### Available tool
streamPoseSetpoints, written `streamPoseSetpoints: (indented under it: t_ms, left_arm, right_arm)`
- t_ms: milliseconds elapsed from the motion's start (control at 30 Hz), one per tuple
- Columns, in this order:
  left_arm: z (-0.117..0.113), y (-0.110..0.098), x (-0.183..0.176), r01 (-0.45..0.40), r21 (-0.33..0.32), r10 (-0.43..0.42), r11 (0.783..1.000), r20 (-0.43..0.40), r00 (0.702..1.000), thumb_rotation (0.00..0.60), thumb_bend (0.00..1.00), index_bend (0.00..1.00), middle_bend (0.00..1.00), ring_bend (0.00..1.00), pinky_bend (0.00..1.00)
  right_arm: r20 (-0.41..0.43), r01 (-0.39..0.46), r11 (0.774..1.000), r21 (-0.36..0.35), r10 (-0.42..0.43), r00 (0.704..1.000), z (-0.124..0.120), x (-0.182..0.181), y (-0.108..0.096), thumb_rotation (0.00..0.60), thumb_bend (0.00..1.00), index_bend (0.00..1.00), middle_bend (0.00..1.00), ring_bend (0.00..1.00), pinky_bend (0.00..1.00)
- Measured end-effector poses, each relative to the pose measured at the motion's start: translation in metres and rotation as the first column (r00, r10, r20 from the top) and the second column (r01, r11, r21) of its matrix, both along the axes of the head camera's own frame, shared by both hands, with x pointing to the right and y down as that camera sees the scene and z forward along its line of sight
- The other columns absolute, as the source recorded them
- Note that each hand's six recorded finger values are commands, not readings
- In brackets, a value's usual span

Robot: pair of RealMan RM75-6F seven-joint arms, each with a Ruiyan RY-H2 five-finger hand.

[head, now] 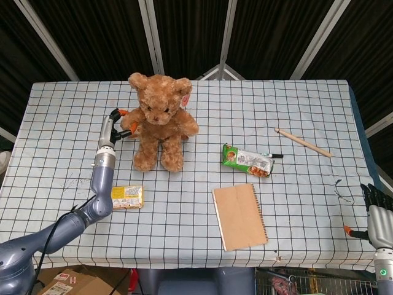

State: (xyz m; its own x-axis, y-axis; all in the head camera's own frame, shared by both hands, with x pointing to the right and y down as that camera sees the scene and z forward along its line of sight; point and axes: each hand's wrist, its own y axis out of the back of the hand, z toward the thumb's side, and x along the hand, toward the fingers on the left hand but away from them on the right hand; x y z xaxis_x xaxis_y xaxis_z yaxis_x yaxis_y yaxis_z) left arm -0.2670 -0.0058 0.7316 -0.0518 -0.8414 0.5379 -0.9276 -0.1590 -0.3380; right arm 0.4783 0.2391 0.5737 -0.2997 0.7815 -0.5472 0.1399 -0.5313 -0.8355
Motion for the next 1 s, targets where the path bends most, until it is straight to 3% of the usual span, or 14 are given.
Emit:
streamPoseSetpoints:
  t_ms: [167, 367, 700, 1000]
  left_arm:
    - [0.008, 0.004, -0.008, 0.019, -0.028, -0.018, 0.999, 0.011, 1.0, 0.6, 0.51, 0.54, 0.34, 0.0, 0.0]
    - [0.0, 0.0, -0.003, -0.005, 0.004, 0.005, 1.0, 0.027, 1.0, 0.6, 0.51, 0.54, 0.34, 0.0, 0.0]
    - [0.0, 0.005, -0.004, -0.035, 0.003, 0.035, 0.999, 0.083, 0.996, 0.6, 0.51, 0.55, 0.33, 0.0, 0.0]
    - [-0.004, 0.002, -0.001, -0.027, 0.011, 0.026, 1.0, 0.059, 0.998, 0.6, 0.5, 0.54, 0.33, 0.0, 0.0]
  right_arm:
    - [0.002, 0.004, 1.0, 0.002, -0.004, 1.0, -0.001, -0.001, 0.0, 0.6, 0.13, 0.0, 0.0, 0.0, 0.0]
    - [0.003, 0.003, 1.0, -0.003, -0.003, 1.0, 0.001, -0.001, 0.0, 0.6, 0.13, 0.0, 0.0, 0.0, 0.0]
    - [0.005, -0.002, 1.0, -0.001, 0.002, 1.0, 0.0, 0.0, 0.0, 0.6, 0.13, 0.0, 0.0, 0.0, 0.0]
    - [0.004, 0.0, 1.0, -0.003, 0.0, 1.0, 0.0, -0.001, 0.0, 0.6, 0.12, 0.0, 0.0, 0.0, 0.0]
